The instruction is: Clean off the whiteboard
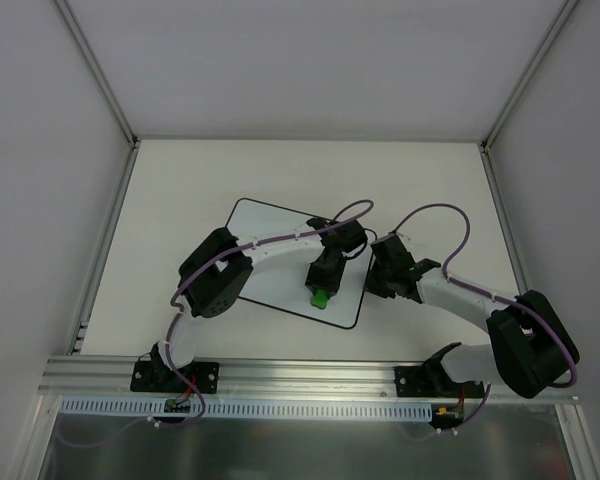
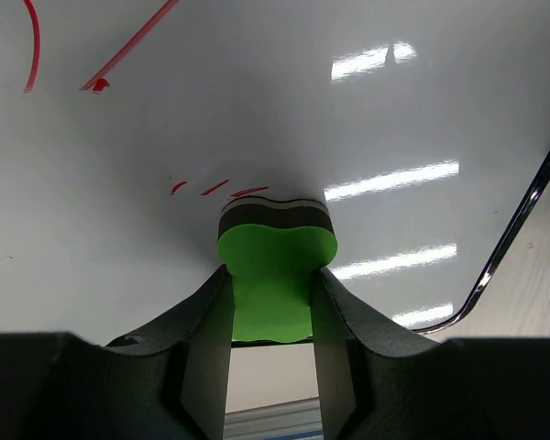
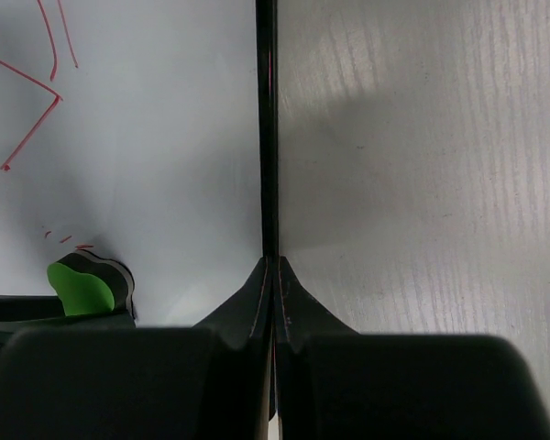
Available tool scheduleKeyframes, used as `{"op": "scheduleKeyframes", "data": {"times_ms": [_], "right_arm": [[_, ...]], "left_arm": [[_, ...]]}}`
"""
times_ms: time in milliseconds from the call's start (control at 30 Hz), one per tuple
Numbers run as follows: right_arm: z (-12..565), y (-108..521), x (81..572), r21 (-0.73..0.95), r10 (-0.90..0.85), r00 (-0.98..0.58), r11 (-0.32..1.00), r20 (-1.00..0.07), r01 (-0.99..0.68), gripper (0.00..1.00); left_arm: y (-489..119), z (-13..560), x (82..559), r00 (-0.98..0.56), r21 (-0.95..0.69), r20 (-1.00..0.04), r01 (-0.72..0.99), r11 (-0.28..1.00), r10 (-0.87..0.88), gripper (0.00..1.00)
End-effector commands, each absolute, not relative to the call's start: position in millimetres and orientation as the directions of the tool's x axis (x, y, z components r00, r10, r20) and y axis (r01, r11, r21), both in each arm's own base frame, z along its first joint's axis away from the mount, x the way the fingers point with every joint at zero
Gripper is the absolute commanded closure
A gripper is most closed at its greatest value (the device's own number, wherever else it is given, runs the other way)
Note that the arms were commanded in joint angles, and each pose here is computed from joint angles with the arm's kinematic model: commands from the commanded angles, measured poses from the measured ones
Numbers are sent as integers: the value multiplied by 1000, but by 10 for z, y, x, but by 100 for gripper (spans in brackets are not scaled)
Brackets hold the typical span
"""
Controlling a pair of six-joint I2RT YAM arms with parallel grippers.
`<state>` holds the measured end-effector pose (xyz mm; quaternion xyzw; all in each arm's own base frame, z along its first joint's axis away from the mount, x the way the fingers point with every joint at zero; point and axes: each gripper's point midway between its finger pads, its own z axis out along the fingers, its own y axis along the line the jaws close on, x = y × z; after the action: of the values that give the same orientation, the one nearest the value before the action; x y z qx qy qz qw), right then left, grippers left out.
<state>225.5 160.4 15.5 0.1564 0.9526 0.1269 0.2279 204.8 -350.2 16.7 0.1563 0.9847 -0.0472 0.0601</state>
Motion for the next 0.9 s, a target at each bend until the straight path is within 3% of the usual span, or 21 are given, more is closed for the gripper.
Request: {"op": "scheduleKeyframes", "data": {"times_ms": [0,300,467,633,867], "right_arm": [[-131,1278,1918,144,322,-887,946,-331,290,100],[-134,1258,1901,142,324,-885,946,-334,292,100],[-137,1272,1904,142,319,-889,947,-329,287,100],[-146,1268,1904,138,318,-890,948,-327,288,100],[-147,1274,1908,137,318,-891,948,-325,288,100]], "left_arm": [[-3374,-300,1713,-956,-40,12,292,955,293,100],[-2231,-137,2282,-997,96,-54,51,994,57,100],[-1845,-10,2576,-994,129,-110,-6,992,8,100],[-2046,-82,2647,-996,101,-83,32,994,41,100],[-2857,-319,2419,-979,43,-37,201,979,202,100]]}}
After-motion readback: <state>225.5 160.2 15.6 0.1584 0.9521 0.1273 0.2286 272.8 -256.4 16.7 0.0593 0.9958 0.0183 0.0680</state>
